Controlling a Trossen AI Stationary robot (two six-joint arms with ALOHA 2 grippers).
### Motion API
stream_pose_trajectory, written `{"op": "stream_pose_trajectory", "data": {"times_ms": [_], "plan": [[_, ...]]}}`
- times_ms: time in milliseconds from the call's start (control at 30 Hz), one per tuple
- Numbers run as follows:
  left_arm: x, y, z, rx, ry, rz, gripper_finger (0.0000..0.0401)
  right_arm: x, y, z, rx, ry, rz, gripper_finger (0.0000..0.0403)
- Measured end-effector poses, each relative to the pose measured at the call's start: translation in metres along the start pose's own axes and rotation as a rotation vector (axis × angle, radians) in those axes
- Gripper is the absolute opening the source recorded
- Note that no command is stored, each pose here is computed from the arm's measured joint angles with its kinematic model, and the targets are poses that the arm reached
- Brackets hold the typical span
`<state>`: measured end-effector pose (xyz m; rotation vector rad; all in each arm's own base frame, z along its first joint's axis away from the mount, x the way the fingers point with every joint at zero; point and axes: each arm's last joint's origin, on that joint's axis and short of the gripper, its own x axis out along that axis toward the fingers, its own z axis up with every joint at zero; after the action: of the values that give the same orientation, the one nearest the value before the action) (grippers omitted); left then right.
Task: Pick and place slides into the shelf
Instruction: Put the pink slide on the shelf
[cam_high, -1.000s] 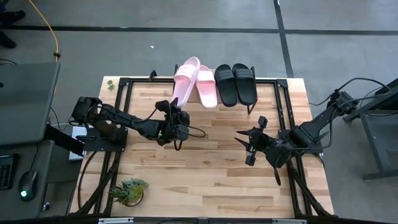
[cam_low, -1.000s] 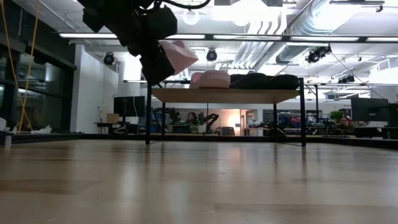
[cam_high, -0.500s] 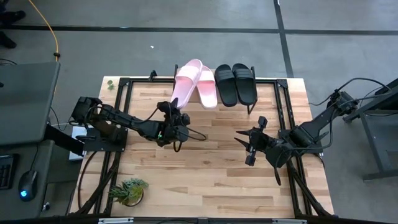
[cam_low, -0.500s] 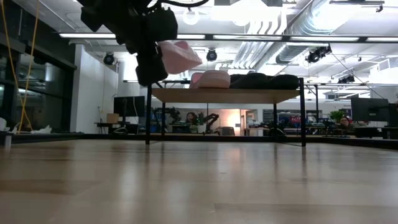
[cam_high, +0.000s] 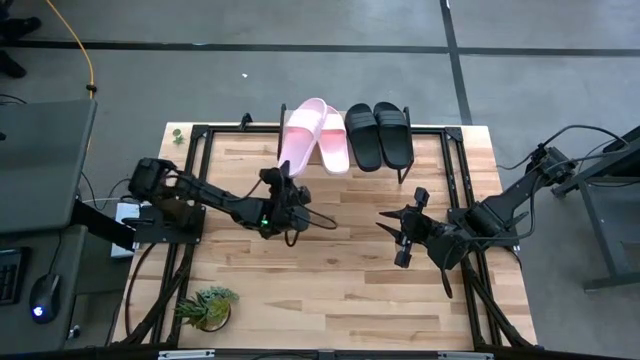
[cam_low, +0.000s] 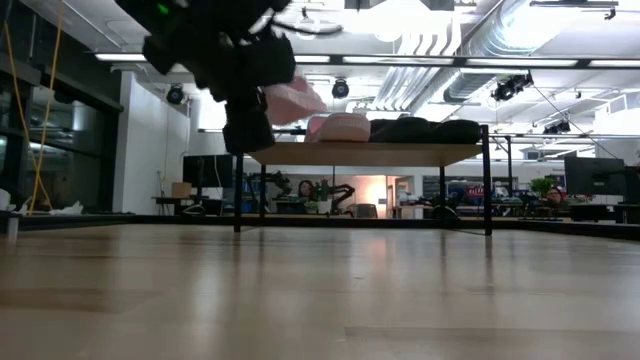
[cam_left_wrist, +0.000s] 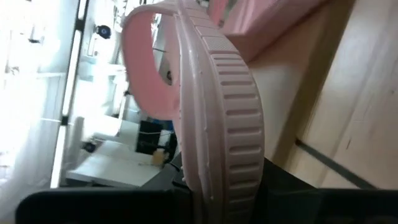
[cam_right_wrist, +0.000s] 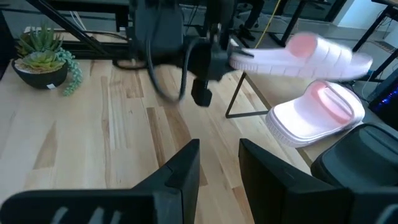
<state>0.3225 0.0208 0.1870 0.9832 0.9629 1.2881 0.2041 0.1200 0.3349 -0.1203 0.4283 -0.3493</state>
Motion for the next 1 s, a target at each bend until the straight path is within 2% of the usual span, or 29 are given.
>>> {"op": "stream_pose_trajectory", "data": {"times_ms": [200, 433, 733, 1000], "plan": [[0.001, -0.020, 0.023, 0.076, 0.020, 0.030, 0.0051, 0.000, 0.000, 0.000, 0.002, -0.002, 0.001, 0.0103], [0.001, -0.020, 0.044, 0.042, 0.017, 0.027, 0.0057, 0.000, 0.001, 0.000, 0.001, 0.003, 0.017, 0.0103], [0.001, -0.019, 0.039, 0.063, 0.015, 0.022, 0.0057, 0.000, 0.001, 0.000, 0.004, 0.013, 0.042, 0.0103], [0.018, -0.024, 0.022, 0.091, 0.064, 0.040, 0.0059, 0.000, 0.001, 0.000, 0.003, 0.012, 0.041, 0.0103]]}}
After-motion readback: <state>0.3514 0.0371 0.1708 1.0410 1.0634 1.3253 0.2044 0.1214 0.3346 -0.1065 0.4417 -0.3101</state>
